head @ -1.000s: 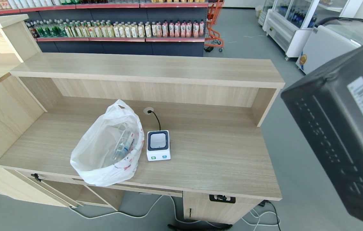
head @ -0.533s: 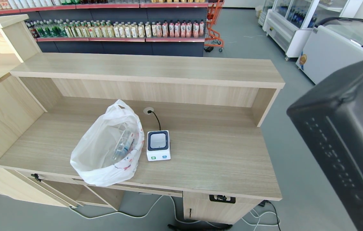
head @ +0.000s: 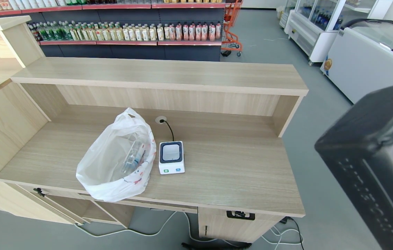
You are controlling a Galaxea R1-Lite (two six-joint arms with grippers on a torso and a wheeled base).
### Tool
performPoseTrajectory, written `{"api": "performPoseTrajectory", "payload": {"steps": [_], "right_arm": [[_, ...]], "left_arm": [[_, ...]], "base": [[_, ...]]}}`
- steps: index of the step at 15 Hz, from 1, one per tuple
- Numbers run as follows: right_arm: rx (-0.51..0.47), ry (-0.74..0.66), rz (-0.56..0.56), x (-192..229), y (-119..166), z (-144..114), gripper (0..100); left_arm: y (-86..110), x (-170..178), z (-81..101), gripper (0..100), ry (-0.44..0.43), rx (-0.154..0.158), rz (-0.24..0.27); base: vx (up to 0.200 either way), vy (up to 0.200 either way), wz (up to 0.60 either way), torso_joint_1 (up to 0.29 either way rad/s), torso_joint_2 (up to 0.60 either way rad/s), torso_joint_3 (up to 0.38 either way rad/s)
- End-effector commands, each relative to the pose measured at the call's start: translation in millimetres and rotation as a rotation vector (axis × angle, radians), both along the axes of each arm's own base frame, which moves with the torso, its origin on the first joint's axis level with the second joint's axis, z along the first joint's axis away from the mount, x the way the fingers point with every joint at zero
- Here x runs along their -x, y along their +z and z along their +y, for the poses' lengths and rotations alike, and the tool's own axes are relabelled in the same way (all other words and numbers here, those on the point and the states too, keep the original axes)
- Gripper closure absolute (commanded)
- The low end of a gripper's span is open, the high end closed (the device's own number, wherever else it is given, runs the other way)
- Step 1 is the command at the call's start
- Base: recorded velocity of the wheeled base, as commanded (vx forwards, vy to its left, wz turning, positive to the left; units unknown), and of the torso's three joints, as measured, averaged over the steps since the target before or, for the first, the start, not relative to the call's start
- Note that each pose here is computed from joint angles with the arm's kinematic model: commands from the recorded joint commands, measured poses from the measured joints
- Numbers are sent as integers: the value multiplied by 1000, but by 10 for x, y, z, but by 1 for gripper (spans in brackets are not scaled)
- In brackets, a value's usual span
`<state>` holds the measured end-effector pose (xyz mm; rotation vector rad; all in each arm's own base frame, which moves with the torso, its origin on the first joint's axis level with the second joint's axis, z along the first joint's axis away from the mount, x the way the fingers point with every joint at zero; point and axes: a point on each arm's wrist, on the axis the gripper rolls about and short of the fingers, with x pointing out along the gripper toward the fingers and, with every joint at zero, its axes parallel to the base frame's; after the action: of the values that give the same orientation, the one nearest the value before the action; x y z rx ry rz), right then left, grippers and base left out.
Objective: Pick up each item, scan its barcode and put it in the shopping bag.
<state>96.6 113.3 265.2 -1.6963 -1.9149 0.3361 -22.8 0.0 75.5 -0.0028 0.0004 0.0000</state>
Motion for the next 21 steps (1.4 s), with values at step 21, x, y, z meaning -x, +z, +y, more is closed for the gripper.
{"api": "performPoseTrajectory", "payload": {"steps": [21], "right_arm": [[-811, -628, 1849, -371, -254, -567, 100]], "left_arm": [[0, 0, 0, 0, 0, 0, 0]], "base": [[0, 0, 0, 0, 0, 0]]}}
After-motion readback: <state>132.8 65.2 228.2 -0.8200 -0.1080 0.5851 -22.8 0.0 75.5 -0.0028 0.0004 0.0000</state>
